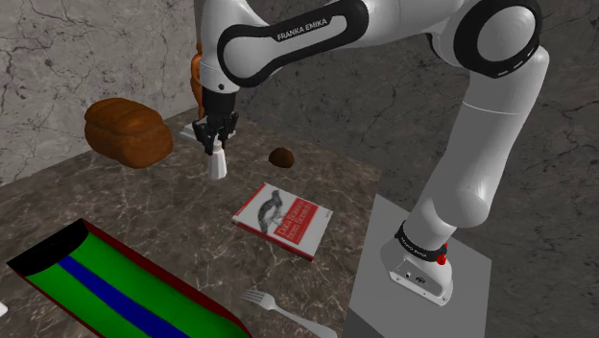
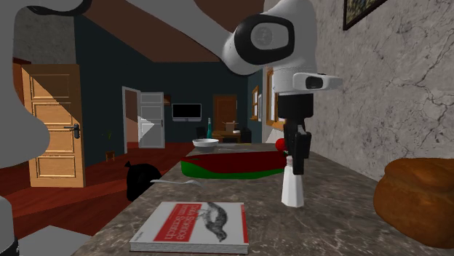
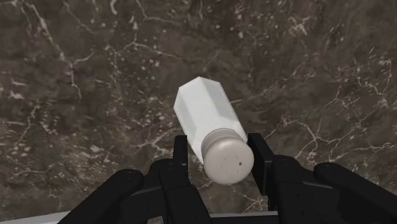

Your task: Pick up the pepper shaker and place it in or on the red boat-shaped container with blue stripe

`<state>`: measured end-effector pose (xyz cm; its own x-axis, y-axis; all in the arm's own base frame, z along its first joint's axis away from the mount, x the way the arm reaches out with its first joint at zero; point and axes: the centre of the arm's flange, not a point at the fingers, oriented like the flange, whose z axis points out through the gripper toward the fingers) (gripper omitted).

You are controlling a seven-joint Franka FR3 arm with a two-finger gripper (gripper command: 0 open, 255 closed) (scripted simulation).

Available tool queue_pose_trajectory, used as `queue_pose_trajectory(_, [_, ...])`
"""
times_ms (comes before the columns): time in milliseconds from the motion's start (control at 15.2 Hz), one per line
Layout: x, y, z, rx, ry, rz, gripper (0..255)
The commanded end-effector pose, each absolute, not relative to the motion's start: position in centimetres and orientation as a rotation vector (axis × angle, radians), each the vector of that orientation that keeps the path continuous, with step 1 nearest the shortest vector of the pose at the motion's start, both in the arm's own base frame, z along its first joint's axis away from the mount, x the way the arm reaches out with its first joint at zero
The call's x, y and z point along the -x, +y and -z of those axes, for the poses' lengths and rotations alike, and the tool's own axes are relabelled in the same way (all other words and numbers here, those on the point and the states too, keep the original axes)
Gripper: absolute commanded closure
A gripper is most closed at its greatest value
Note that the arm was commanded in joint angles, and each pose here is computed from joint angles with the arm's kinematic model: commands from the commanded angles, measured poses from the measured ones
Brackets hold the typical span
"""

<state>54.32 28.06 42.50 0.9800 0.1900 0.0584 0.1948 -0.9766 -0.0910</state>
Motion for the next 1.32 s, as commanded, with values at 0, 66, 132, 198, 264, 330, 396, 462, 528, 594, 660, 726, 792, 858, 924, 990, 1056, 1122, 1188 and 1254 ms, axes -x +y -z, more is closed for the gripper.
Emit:
queue_pose_trajectory(0, [-54.3, 28.1, -43.6, 3.030, -0.295, 0.075, 255])
queue_pose_trajectory(66, [-54.3, 28.1, -44.1, 3.030, -0.295, 0.075, 255])
queue_pose_trajectory(132, [-54.3, 28.1, -44.6, 3.030, -0.295, 0.075, 255])
queue_pose_trajectory(198, [-54.3, 28.1, -45.2, 3.030, -0.295, 0.075, 255])
queue_pose_trajectory(264, [-54.3, 28.1, -45.7, 3.030, -0.295, 0.075, 255])
queue_pose_trajectory(330, [-54.3, 28.1, -46.2, 3.030, -0.295, 0.075, 255])
queue_pose_trajectory(396, [-54.3, 28.1, -46.8, 3.030, -0.295, 0.075, 255])
queue_pose_trajectory(462, [-54.3, 28.1, -47.3, 3.030, -0.295, 0.075, 255])
queue_pose_trajectory(528, [-54.3, 28.1, -47.8, 3.030, -0.295, 0.075, 255])
queue_pose_trajectory(594, [-54.3, 28.1, -48.3, 3.030, -0.295, 0.075, 255])
queue_pose_trajectory(660, [-54.3, 28.1, -48.9, 3.030, -0.295, 0.075, 255])
queue_pose_trajectory(726, [-54.3, 28.1, -49.4, 3.030, -0.295, 0.075, 255])
queue_pose_trajectory(792, [-54.3, 28.1, -49.9, 3.030, -0.295, 0.075, 255])
queue_pose_trajectory(858, [-54.3, 28.1, -50.5, 3.030, -0.295, 0.075, 255])
queue_pose_trajectory(924, [-54.3, 28.1, -51.0, 3.030, -0.295, 0.075, 255])
queue_pose_trajectory(990, [-54.3, 28.1, -51.5, 3.030, -0.295, 0.075, 255])
queue_pose_trajectory(1056, [-54.3, 28.1, -52.0, 3.030, -0.295, 0.075, 255])
queue_pose_trajectory(1122, [-54.3, 28.1, -52.6, 3.030, -0.295, 0.075, 255])
queue_pose_trajectory(1188, [-54.3, 28.1, -53.1, 3.030, -0.295, 0.075, 255])
queue_pose_trajectory(1254, [-54.3, 28.1, -53.4, 3.030, -0.295, 0.075, 255])
